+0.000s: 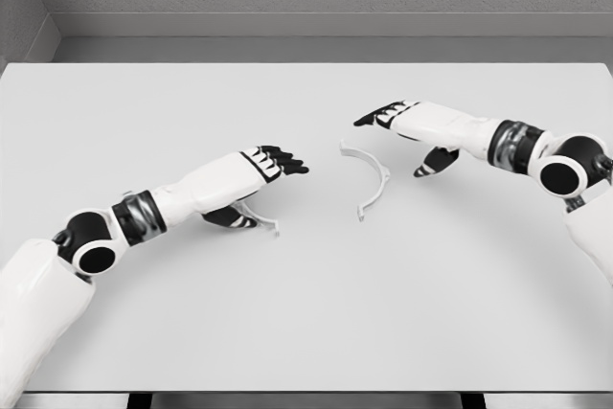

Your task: Assemble PVC drainage pipe clamps

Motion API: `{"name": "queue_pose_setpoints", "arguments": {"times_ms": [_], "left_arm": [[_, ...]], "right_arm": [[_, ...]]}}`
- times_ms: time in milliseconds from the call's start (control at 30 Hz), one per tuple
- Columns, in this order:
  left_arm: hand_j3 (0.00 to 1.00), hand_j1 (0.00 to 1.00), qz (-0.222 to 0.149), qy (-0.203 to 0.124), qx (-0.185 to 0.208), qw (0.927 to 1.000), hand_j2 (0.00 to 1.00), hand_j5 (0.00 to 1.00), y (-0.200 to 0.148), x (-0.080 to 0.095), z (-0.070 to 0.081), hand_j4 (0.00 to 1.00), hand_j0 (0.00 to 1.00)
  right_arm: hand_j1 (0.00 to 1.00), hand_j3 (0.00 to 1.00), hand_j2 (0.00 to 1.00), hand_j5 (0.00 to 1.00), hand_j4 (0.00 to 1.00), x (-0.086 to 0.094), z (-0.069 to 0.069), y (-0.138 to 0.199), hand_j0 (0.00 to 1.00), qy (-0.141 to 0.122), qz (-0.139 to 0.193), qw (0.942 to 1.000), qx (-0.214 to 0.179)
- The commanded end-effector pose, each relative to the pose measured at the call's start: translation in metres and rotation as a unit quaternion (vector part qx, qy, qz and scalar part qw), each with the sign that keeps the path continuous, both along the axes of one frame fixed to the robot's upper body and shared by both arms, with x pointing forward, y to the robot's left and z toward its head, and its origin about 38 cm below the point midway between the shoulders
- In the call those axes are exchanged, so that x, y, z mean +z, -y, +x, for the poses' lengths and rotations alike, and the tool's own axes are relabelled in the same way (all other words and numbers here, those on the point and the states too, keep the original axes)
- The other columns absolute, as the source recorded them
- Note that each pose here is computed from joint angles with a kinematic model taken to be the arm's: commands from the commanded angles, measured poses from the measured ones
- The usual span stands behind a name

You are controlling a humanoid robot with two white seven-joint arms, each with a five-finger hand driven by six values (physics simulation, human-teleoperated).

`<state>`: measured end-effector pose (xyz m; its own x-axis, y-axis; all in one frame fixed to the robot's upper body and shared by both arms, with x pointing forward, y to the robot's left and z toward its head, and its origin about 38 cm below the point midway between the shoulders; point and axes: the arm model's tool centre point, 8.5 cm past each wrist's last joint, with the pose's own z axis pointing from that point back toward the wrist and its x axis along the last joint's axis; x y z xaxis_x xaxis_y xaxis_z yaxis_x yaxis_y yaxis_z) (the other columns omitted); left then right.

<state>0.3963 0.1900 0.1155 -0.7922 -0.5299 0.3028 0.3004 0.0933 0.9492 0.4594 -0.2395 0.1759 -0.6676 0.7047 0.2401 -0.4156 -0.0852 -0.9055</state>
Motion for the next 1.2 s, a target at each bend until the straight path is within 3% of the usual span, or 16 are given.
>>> {"name": "queue_pose_setpoints", "arguments": {"times_ms": [0, 200, 333, 433, 567, 633, 767, 1167], "left_arm": [[1.0, 1.0, -0.007, -0.002, 0.0, 1.0, 1.0, 1.0, 0.004, 0.0, 0.0, 1.0, 1.0], [1.0, 1.0, -0.012, 0.003, -0.001, 0.9999, 1.0, 1.0, 0.009, 0.002, 0.003, 1.0, 1.0], [1.0, 1.0, -0.018, 0.023, -0.009, 0.9995, 1.0, 1.0, 0.009, 0.017, -0.002, 1.0, 1.0], [1.0, 1.0, -0.013, 0.028, -0.005, 0.9995, 1.0, 1.0, -0.007, 0.026, -0.002, 1.0, 1.0], [1.0, 1.0, -0.008, 0.043, 0.027, 0.9987, 1.0, 1.0, -0.033, 0.038, 0.008, 1.0, 1.0], [1.0, 1.0, 0.006, 0.03, 0.053, 0.9981, 1.0, 1.0, -0.054, 0.03, 0.016, 1.0, 1.0], [1.0, 1.0, 0.015, 0.015, 0.074, 0.9971, 1.0, 1.0, -0.064, 0.021, 0.031, 1.0, 1.0], [1.0, 1.0, -0.009, 0.0, 0.042, 0.9991, 1.0, 1.0, -0.022, 0.008, 0.026, 1.0, 1.0]], "right_arm": [[1.0, 1.0, 1.0, 1.0, 1.0, -0.005, 0.003, -0.003, 1.0, -0.008, 0.008, 0.9999, -0.004], [1.0, 1.0, 1.0, 1.0, 1.0, -0.013, 0.007, -0.007, 1.0, -0.019, 0.016, 0.9997, -0.008], [1.0, 1.0, 1.0, 1.0, 1.0, -0.018, 0.011, -0.013, 1.0, -0.027, 0.02, 0.9994, -0.011], [1.0, 1.0, 1.0, 1.0, 1.0, -0.023, 0.014, -0.019, 1.0, -0.032, 0.019, 0.9992, -0.012], [1.0, 1.0, 1.0, 1.0, 1.0, -0.026, 0.02, -0.021, 1.0, -0.038, 0.022, 0.9989, -0.017], [1.0, 1.0, 1.0, 1.0, 1.0, -0.026, 0.021, -0.023, 1.0, -0.038, 0.021, 0.9989, -0.017], [1.0, 1.0, 1.0, 1.0, 1.0, -0.028, 0.022, -0.021, 1.0, -0.041, 0.019, 0.9988, -0.02], [1.0, 1.0, 1.0, 1.0, 1.0, -0.033, 0.026, -0.031, 1.0, -0.045, 0.02, 0.9986, -0.02]]}}
